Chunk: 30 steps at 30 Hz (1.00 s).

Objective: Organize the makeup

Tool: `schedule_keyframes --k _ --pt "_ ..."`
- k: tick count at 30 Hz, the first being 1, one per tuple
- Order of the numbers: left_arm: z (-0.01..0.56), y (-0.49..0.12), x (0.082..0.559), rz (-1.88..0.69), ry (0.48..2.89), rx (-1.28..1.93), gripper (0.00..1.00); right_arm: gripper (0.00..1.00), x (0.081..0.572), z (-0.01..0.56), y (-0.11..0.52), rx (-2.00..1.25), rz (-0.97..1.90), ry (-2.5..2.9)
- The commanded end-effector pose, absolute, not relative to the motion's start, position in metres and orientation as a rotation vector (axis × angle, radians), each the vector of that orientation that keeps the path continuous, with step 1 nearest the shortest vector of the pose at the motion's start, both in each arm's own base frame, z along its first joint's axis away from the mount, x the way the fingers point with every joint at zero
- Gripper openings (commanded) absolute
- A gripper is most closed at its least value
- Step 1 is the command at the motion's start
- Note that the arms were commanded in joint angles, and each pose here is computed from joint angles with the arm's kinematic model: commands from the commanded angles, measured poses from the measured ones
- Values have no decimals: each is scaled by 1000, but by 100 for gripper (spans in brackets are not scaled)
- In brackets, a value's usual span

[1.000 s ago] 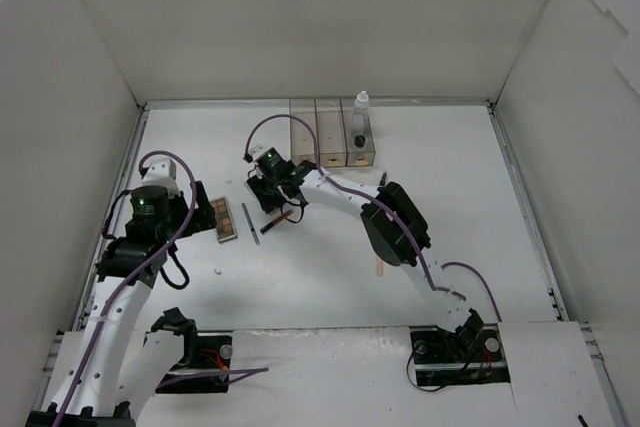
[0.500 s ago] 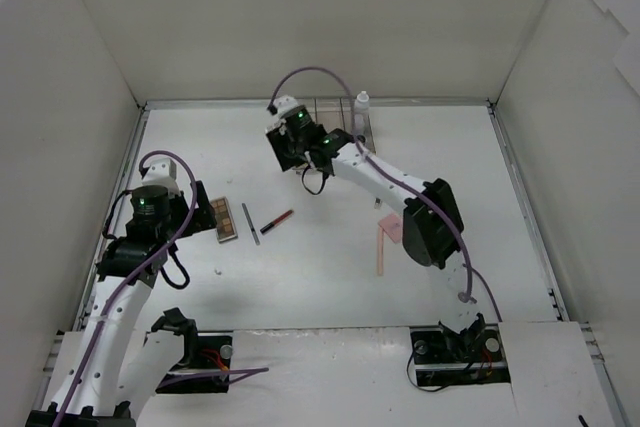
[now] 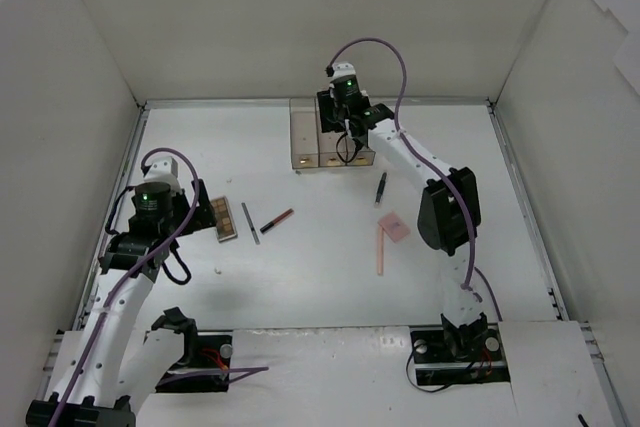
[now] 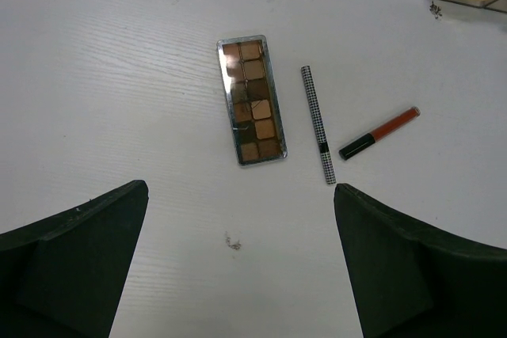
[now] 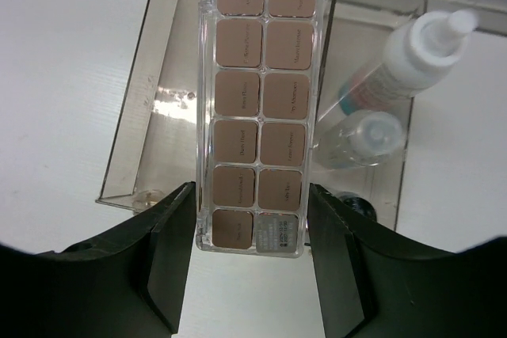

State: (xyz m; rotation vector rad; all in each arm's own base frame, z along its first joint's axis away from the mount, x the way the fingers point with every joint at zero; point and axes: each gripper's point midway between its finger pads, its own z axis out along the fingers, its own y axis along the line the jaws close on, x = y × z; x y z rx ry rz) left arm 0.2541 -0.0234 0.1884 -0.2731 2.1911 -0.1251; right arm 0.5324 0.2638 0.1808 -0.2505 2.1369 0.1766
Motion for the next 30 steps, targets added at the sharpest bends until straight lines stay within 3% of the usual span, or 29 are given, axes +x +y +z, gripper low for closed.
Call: schedule_keyframes --k 1,5,15,20,30 --pt "200 -20 264 -118 2142 -286 99 7 550 205 280 -206 261 2055" --pt "199 -21 264 -121 2144 -290 99 13 562 180 276 -161 278 2096" --pt "182 -25 269 -134 2226 -328 99 57 571 158 274 -126 276 2115" --pt "165 -36 279 -193 2306 -368 99 65 567 171 274 -143 285 2094" --pt "134 -37 312 -137 2453 -484 98 69 531 220 259 -182 307 2026"
